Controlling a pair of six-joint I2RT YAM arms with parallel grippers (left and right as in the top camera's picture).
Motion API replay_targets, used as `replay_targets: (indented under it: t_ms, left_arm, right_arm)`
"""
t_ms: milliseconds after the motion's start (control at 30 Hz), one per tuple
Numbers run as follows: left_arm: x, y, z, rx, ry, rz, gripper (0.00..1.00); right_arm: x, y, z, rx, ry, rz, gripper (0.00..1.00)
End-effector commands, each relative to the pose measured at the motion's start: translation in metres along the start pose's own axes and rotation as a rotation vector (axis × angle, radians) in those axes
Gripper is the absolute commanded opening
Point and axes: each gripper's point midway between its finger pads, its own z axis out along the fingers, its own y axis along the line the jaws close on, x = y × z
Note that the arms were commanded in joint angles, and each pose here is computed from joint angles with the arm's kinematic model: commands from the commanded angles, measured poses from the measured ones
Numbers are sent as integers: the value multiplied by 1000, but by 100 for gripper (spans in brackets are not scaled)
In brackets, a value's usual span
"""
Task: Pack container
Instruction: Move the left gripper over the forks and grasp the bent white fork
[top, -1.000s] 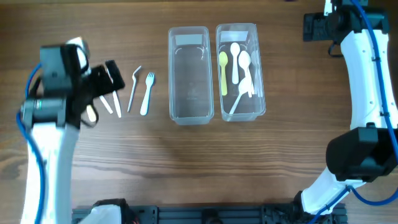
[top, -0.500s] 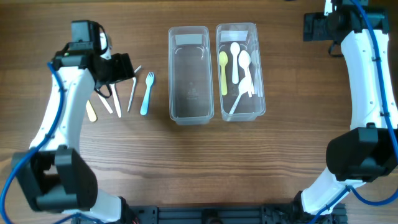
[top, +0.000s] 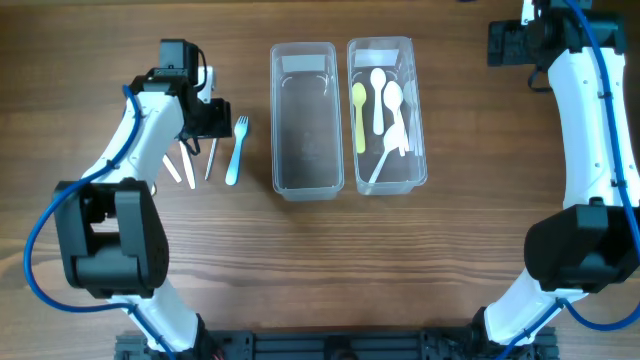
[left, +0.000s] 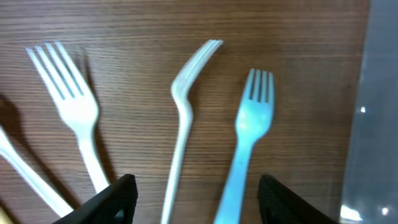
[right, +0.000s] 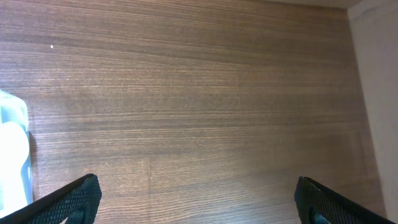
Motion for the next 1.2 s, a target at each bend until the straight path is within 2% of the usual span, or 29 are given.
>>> replay_targets:
  t_ms: [0,233,367,667,867,1067,1167]
  left_arm:
    - [-4,11,6,-25,1,1,61]
    - [0,12,28,-28,36,-3,58]
    - [0,13,35,-29,39,-4,50]
    - [13,15,61,-33,102,-5,49]
    - [13,15,64,-33,102,-5,32]
    - [13,15,64,-33,103,-6,4]
    - [12,15,62,-33,99,-5,4]
  right_arm:
    - [-4,-3,-1,17,-8,-4,100]
    - [-4,-3,-1,17,-8,-4,100]
    - [-3,-3,-1,17,-7,-4,100]
    - [-4,-3,-1,17,-8,-4,100]
    - [-4,-3,-1,17,-8,-4,100]
    - [-3,-3,-1,17,-7,-4,100]
    - [-4,-3,-1,17,-8,-4,100]
